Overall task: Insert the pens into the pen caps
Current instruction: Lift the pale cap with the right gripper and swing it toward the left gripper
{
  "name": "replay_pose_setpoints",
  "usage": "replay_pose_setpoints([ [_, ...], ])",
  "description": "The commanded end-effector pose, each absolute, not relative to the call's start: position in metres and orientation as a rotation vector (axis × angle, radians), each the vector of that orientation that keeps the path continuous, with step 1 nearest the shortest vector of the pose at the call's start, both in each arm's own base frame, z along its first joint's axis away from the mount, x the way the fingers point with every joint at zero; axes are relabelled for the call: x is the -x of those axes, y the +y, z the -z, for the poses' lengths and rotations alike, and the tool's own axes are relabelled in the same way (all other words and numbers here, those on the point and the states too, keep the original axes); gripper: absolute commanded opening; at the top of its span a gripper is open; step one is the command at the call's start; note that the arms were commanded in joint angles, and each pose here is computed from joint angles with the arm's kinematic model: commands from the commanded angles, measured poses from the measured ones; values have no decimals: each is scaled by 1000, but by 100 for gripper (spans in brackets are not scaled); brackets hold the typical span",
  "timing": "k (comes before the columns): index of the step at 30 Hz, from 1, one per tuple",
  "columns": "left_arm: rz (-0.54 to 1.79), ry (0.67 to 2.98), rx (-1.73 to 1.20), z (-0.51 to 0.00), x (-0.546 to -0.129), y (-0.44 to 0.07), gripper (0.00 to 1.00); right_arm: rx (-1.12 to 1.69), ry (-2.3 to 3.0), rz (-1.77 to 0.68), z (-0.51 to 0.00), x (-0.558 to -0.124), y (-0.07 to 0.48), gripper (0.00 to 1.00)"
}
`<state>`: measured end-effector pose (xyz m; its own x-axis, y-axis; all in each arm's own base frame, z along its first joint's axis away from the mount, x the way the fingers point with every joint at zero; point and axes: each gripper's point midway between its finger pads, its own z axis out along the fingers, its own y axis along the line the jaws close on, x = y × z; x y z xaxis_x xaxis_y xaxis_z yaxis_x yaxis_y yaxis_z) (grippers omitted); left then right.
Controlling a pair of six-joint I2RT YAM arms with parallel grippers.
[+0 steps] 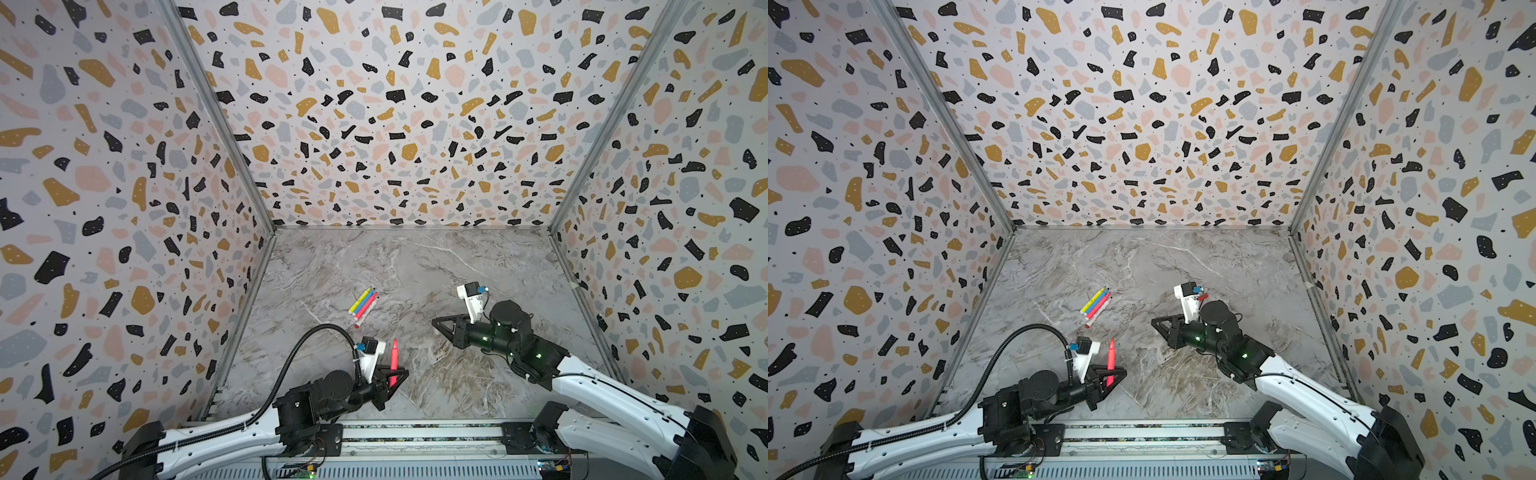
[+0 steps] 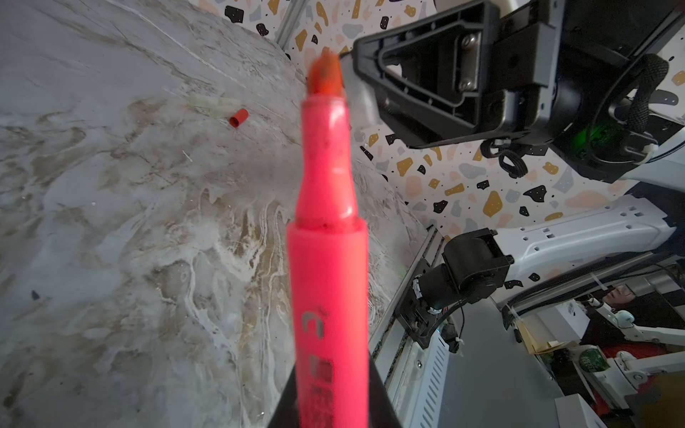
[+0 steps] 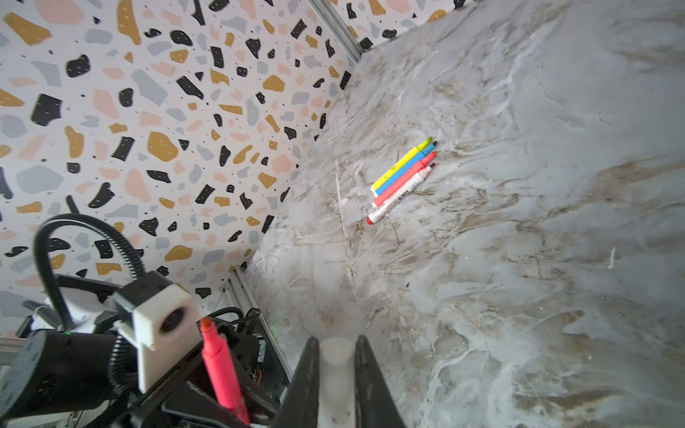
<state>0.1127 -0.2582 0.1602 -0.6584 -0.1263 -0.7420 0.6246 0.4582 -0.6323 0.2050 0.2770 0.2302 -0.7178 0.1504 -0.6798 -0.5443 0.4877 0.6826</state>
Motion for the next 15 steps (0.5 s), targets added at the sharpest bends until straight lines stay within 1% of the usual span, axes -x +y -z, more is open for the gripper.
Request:
replay_pose_setpoints([
  [1,1310,1892,-358,-171,-114,-260,0,299,1960,-1301,-242,-203,273,1],
  [10,1330,1818,-338,-184,-115,-273,0,401,1885,-1315,-250,-197,277,2],
  [15,1326,1814,-352,-187,-116,-280,0,368,1833,-1340,-256,-201,268,1],
])
